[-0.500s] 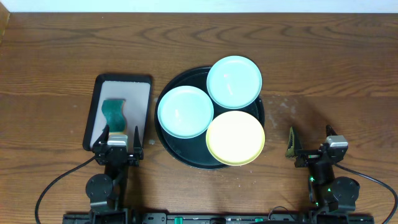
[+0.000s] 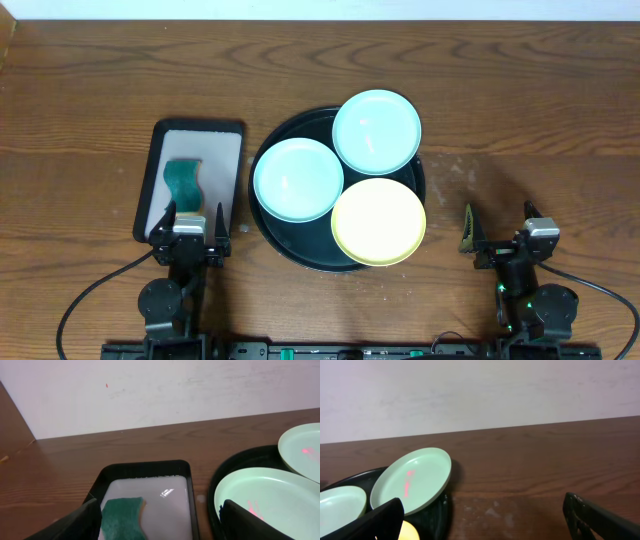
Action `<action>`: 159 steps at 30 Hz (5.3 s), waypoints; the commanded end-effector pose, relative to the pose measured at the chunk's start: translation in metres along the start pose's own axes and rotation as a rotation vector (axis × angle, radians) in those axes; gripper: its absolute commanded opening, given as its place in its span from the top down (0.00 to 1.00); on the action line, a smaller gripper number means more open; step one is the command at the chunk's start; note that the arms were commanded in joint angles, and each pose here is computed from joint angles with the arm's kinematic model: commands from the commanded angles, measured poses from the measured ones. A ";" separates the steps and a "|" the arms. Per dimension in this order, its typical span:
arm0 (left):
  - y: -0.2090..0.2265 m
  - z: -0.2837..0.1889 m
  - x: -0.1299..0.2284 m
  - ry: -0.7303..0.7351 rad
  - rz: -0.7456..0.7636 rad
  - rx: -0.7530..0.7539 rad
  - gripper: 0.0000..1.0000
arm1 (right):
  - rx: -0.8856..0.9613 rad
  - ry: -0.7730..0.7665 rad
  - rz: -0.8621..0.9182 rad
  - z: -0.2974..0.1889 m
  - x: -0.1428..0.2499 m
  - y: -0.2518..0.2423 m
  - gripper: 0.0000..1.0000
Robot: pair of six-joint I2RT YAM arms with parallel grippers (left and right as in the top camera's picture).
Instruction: Clean dirty plates on tray and stack at the side
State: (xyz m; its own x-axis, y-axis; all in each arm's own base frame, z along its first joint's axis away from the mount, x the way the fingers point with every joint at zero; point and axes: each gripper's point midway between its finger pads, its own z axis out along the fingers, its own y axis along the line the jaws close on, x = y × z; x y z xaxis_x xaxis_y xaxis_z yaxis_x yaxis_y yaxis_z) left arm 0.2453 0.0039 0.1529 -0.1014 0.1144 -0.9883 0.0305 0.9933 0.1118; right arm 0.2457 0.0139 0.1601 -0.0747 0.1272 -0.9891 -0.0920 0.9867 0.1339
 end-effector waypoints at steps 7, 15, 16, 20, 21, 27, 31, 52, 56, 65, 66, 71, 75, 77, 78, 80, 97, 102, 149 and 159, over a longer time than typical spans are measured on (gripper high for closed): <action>-0.003 0.001 0.016 0.052 0.008 0.014 0.24 | -0.007 0.004 0.008 0.000 0.002 0.002 0.01; -0.003 0.001 0.016 0.052 0.008 0.014 0.24 | -0.007 0.004 0.008 0.000 0.002 0.002 0.01; -0.003 0.001 0.016 0.052 0.008 0.014 0.24 | -0.007 0.004 0.008 0.000 0.002 0.002 0.01; -0.003 0.001 0.016 0.052 0.008 0.014 0.24 | -0.007 0.004 0.008 0.000 0.002 0.002 0.01; -0.003 0.001 0.016 0.052 0.008 0.014 0.24 | -0.007 0.004 0.008 0.000 0.002 0.002 0.01; -0.003 0.001 0.016 0.052 0.008 0.014 0.24 | -0.007 0.004 0.008 0.000 0.002 0.002 0.01; -0.003 0.001 0.016 0.052 0.008 0.014 0.24 | -0.007 0.004 0.008 0.000 0.002 0.002 0.01; -0.004 0.001 0.016 0.052 0.008 0.015 0.24 | 0.003 -0.001 0.007 0.000 0.000 0.000 0.01; -0.004 0.001 0.016 0.052 0.008 0.015 0.24 | -0.004 -0.020 0.005 0.000 -0.005 0.002 0.01; -0.003 0.001 0.012 0.042 0.009 0.014 0.23 | -0.031 -0.018 0.004 0.000 -0.004 0.006 0.01; -0.003 0.000 0.008 0.034 0.010 0.012 0.24 | -0.031 -0.022 0.004 0.000 -0.005 0.006 0.01; 0.001 -0.005 -0.018 -0.020 0.016 0.002 0.23 | -0.083 -0.074 -0.008 -0.001 -0.019 0.016 0.01; 0.003 -0.011 -0.039 -0.049 -0.016 -0.001 0.23 | -0.128 -0.088 -0.034 -0.003 -0.030 0.025 0.01; 0.004 -0.014 -0.050 -0.065 -0.038 -0.001 0.23 | -0.134 -0.099 -0.055 -0.005 -0.040 0.027 0.01; 0.004 -0.015 -0.056 -0.070 -0.045 -0.002 0.24 | -0.136 -0.103 -0.067 -0.005 -0.045 0.028 0.01; 0.006 -0.018 -0.071 -0.078 -0.059 -0.001 0.24 | -0.136 -0.110 -0.088 -0.006 -0.057 0.030 0.01; 0.005 0.004 -0.167 0.305 -0.123 0.123 0.24 | -0.322 0.233 -0.037 0.064 -0.146 0.066 0.01; 0.006 0.018 -0.168 0.564 -0.163 0.144 0.23 | -0.332 0.428 0.032 0.091 -0.146 0.067 0.01; 0.036 0.081 -0.059 1.174 -0.371 -0.157 0.24 | -0.078 1.263 0.141 0.146 0.146 0.229 0.66; 0.035 0.077 -0.056 1.193 -0.370 -0.157 0.25 | -0.059 1.284 0.184 0.147 0.170 0.239 0.79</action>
State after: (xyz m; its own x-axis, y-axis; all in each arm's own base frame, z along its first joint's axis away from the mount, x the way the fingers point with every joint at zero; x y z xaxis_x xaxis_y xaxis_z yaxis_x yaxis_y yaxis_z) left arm 0.3297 0.0287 0.2020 -0.9197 -0.2929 -0.2614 -0.2845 0.9561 -0.0704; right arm 0.3573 0.2771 0.0228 -0.9780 0.0147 -0.2081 -0.0479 0.9549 0.2930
